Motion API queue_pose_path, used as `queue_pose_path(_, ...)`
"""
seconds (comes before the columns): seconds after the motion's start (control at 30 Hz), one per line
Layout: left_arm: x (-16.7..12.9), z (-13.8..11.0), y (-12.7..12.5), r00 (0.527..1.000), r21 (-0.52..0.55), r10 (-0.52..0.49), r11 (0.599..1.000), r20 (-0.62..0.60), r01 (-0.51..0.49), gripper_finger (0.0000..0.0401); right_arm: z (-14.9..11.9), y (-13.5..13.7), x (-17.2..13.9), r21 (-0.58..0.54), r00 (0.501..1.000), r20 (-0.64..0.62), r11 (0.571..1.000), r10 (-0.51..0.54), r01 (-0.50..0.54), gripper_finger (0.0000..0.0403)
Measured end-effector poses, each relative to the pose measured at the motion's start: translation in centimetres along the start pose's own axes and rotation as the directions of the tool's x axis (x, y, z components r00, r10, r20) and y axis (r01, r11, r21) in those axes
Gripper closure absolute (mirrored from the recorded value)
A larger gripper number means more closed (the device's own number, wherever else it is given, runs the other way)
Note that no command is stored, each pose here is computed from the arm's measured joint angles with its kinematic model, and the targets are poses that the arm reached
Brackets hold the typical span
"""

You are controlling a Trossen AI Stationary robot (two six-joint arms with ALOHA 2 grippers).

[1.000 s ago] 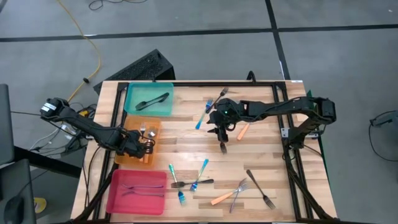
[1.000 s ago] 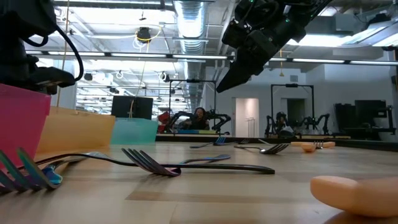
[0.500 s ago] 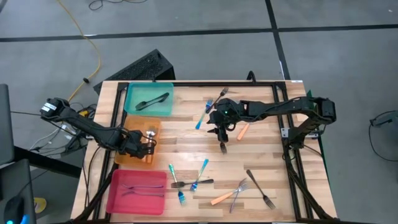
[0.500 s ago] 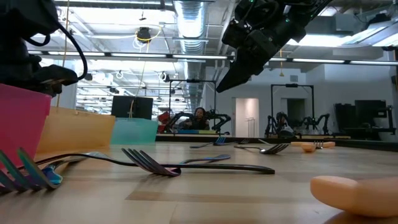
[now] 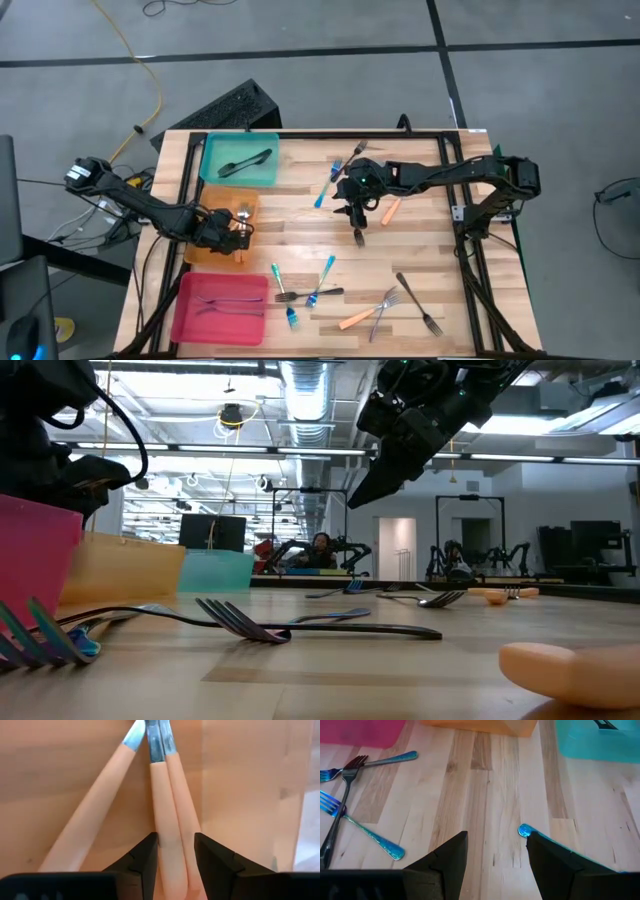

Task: Sort silverware by color (type)
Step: Put the orange fork into the orange bin, then put the black fork into the blue bin

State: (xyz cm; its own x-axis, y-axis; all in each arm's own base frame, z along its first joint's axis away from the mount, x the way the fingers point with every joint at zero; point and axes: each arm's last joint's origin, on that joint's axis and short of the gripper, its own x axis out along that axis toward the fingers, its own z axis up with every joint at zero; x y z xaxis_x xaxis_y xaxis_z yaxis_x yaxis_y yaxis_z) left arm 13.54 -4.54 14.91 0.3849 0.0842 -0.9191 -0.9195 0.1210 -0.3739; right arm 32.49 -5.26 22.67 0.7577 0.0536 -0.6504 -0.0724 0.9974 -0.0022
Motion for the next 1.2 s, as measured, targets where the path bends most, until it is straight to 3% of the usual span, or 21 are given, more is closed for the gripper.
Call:
queue_pose_path(0.43,-0.1,0.2,0.2,0.999,-0.059,0.007,0.998,0.037,-0.004,0.0289,0.0,0.0,0.0,0.001,1.0,-0.003,1.0,0.0,0.0,0.018)
queue_pose_path(0.57,-0.2,0.0,-1.1,0.991,-0.082,-0.129,0.988,0.039,0.132,0.0289,-0.1,0.0,0.0,0.001,1.0,-0.006,1.0,0.0,0.0,0.018)
queue_pose_path(0.8,-0.9,-0.4,-3.6,0.928,-0.038,-0.371,0.928,0.003,0.371,0.0289,-0.1,0.0,0.0,0.0,1.0,-0.006,1.0,0.0,0.0,0.018)
queue_pose_path(0.93,-1.1,-0.4,-3.6,0.929,-0.048,-0.371,0.928,0.0,0.37,0.0289,-0.1,0.0,0.0,-0.002,1.0,-0.007,1.0,0.0,0.0,0.018)
queue_pose_path(1.1,-1.2,0.0,-2.7,0.959,-0.055,-0.275,0.959,0.066,0.279,0.0289,-0.1,0.0,0.0,-0.001,1.0,-0.007,1.0,0.0,0.0,0.018)
queue_pose_path(1.2,-2.0,0.1,-3.3,0.945,0.004,-0.311,0.95,0.097,0.312,0.0289,-0.1,0.0,0.0,0.0,1.0,-0.009,1.0,0.0,0.0,0.018)
